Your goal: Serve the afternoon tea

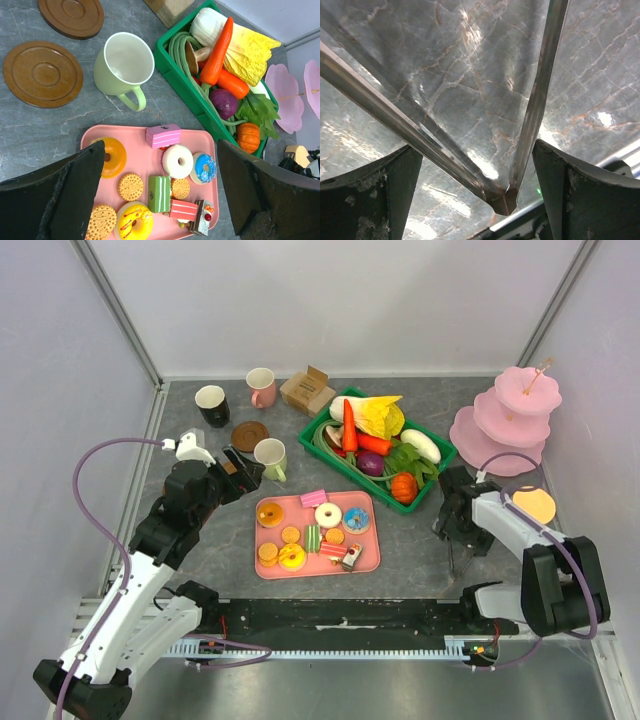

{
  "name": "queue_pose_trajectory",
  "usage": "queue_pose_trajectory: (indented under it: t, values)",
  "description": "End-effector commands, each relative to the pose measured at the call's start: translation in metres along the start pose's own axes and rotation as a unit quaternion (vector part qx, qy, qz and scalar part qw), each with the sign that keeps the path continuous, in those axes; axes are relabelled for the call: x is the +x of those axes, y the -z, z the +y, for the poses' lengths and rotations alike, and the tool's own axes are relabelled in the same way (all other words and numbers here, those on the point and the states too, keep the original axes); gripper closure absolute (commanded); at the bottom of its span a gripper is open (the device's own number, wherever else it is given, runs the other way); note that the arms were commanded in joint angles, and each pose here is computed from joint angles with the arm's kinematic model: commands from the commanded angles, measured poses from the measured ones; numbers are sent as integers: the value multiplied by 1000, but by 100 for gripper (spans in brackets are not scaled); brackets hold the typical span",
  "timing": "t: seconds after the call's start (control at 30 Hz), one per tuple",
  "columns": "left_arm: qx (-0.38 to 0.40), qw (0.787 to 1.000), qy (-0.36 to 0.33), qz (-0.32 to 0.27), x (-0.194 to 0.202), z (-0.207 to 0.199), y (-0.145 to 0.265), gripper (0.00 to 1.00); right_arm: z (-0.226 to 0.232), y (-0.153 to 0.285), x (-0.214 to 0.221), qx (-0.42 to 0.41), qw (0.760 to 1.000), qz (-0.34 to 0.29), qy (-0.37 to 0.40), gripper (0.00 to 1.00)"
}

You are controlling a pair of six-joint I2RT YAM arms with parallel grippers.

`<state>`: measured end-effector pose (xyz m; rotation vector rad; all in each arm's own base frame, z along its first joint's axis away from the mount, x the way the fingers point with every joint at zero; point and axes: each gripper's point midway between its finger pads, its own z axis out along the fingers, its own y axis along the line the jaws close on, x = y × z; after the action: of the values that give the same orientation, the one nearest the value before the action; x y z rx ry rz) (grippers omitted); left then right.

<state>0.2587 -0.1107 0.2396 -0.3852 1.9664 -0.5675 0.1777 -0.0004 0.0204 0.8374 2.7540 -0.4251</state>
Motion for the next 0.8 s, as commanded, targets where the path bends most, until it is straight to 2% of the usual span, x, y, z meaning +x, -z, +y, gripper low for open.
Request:
queue_pose_trajectory:
  t: [0.0,0.23,0.33,0.6,0.77]
  values:
    - [5,1000,-10,-26,-12,-3,0,2,12,-15,-10,-35,998,-43,-27,2]
    - [4,1000,-10,-23,-11,-3,-3,2,12,-13,-23,-61,992,-87,-69,2]
    - [3,1000,-12,-23,-11,-2,-5,2,24,-13,-26,-98,987,-93,-85,2]
    - [1,1000,-13,-18,-9,-2,-7,2,13,-27,-20,-68,988,-90,-101,2]
    - [4,1000,-13,-17,-8,-3,-6,2,10,-29,-31,-61,984,-120,-113,2]
